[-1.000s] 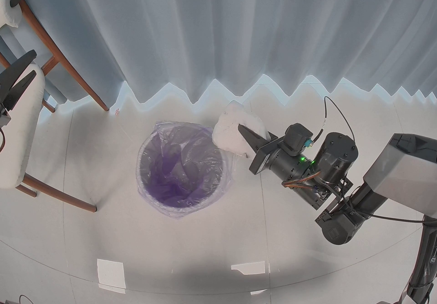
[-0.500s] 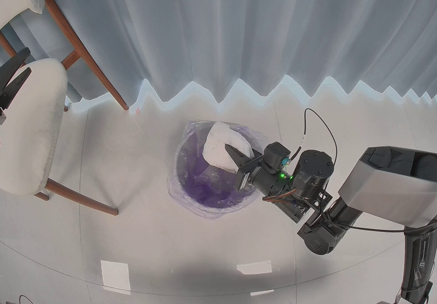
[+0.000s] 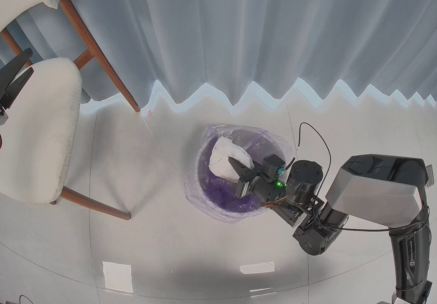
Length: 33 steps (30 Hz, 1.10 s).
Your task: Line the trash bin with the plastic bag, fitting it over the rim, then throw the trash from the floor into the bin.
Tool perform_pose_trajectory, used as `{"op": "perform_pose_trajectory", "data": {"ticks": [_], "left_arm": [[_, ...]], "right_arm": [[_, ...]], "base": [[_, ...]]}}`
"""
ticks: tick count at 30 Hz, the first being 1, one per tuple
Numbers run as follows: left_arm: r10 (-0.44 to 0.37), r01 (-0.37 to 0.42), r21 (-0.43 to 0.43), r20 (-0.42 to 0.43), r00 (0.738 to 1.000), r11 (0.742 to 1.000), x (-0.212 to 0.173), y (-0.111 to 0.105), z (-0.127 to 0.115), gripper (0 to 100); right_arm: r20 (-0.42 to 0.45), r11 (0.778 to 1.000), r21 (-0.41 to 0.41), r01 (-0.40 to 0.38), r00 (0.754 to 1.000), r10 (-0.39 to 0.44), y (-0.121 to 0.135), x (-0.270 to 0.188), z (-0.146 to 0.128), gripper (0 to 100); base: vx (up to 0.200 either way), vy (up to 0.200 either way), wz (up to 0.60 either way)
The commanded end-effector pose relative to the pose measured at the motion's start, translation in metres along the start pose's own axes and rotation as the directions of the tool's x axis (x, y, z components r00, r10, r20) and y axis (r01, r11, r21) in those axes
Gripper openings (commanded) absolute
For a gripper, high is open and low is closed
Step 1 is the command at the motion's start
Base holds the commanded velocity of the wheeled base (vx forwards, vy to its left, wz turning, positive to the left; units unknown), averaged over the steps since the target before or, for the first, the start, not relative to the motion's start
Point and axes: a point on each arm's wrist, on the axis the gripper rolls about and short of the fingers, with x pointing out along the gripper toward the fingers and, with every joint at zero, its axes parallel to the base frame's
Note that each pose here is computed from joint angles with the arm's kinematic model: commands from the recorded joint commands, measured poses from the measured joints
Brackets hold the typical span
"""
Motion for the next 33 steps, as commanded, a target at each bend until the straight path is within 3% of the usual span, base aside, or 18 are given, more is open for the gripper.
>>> {"op": "perform_pose_trajectory", "data": {"ticks": [1, 5, 14, 15, 20, 23, 26, 29, 32, 33], "left_arm": [[0.000, 0.000, -0.002, -0.001, 1.000, 1.000, 0.000, 0.000, 0.000, 100], [0.000, 0.000, -0.002, -0.001, 1.000, 1.000, 0.000, 0.000, 0.000, 100], [-0.002, 0.002, -0.002, -0.002, 1.000, 1.000, 0.000, 0.000, -0.001, 100], [-0.002, 0.002, -0.003, -0.003, 1.000, 1.000, 0.000, 0.000, -0.001, 100], [-0.002, 0.002, -0.003, -0.003, 1.000, 1.000, 0.000, 0.000, -0.001, 100], [-0.002, 0.002, -0.003, -0.003, 1.000, 1.000, 0.000, 0.000, -0.001, 100], [-0.010, 0.010, -0.004, -0.004, 1.000, 1.000, 0.001, -0.001, -0.001, 100], [-0.064, 0.063, -0.023, -0.017, 0.998, 0.998, 0.008, -0.006, -0.003, 100], [-0.145, 0.140, -0.077, -0.055, 0.988, 0.987, 0.014, -0.015, -0.016, 100], [-0.158, 0.152, -0.086, -0.062, 0.986, 0.985, 0.014, -0.017, -0.018, 100]], "right_arm": [[-0.014, 1.000, -0.002, 0.018, 1.000, -0.018, -0.008, 0.001, -0.013, 0], [-0.054, 0.999, -0.005, 0.034, 0.998, -0.035, -0.016, 0.003, -0.033, 0], [-0.018, 0.998, -0.027, 0.053, 0.998, -0.054, -0.024, 0.011, -0.031, 0], [-0.021, 0.998, -0.029, 0.055, 0.998, -0.056, -0.025, 0.011, -0.032, 100], [-0.037, 0.997, -0.033, 0.069, 0.997, -0.070, -0.023, 0.008, -0.034, 100], [-0.008, 0.997, -0.033, 0.067, 0.998, -0.067, -0.021, 0.008, -0.022, 100], [0.046, 0.997, -0.029, 0.069, 0.997, -0.068, -0.019, 0.003, 0.008, 100], [0.127, 0.996, -0.026, 0.089, 0.988, -0.085, -0.016, -0.023, 0.064, 100], [0.157, 0.984, -0.025, 0.178, 0.973, -0.172, -0.023, -0.071, 0.110, 100], [0.154, 0.981, -0.025, 0.194, 0.970, -0.188, -0.025, -0.079, 0.114, 100]], "base": [[0.000, 0.000, 0.00], [0.000, 0.000, 0.00], [0.000, 0.000, 0.00], [0.000, 0.000, 0.00], [0.000, 0.000, 0.00], [0.000, 0.000, 0.00], [0.000, 0.000, 0.00], [0.000, 0.000, 0.00], [0.000, 0.000, 0.00], [0.000, 0.000, 0.00]]}}
